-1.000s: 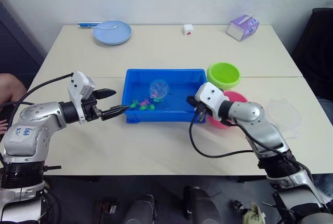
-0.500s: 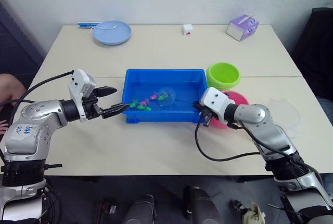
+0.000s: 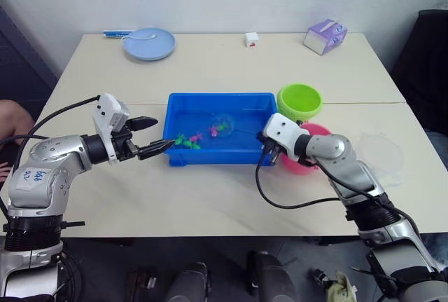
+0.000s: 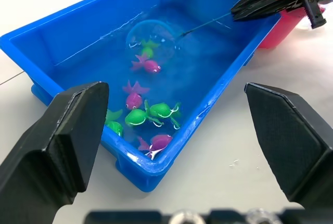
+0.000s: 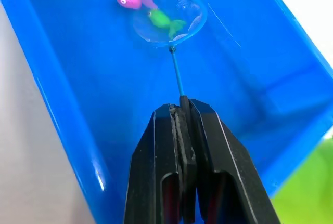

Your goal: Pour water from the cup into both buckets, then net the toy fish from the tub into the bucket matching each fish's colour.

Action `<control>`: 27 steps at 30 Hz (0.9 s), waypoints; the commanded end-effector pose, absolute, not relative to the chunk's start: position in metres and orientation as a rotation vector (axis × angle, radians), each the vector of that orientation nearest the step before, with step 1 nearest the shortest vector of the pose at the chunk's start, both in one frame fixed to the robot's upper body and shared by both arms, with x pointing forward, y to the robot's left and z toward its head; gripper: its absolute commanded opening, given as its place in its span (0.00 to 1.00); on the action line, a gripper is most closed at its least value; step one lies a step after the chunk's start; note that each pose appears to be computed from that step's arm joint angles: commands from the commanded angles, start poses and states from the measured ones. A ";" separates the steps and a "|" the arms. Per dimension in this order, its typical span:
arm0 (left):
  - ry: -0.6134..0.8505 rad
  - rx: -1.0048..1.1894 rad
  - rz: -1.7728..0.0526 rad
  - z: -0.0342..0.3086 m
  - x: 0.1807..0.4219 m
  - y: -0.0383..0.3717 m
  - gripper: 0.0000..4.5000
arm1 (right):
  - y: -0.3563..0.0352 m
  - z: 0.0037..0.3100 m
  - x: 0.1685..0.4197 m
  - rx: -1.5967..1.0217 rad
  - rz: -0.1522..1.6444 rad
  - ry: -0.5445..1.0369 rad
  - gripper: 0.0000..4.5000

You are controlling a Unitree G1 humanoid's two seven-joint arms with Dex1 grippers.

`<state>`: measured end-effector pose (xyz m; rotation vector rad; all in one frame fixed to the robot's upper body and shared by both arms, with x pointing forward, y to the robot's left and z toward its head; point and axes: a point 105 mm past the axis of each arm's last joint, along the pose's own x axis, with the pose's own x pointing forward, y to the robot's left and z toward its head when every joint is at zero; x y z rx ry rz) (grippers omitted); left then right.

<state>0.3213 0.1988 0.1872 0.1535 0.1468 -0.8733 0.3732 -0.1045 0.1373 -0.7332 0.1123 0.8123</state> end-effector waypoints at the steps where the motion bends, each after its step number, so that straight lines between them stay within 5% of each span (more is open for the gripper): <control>1: 0.108 0.166 -0.882 0.196 0.322 0.197 1.00 | -0.092 0.148 0.369 -0.724 0.850 0.062 0.17; 13: 0.096 0.127 -0.969 0.197 0.322 0.181 1.00 | -0.103 0.177 0.338 -0.305 0.858 0.114 0.17; 27: 0.046 0.066 -1.329 0.211 0.322 0.111 1.00 | -0.170 0.209 0.290 -0.225 0.572 0.093 0.17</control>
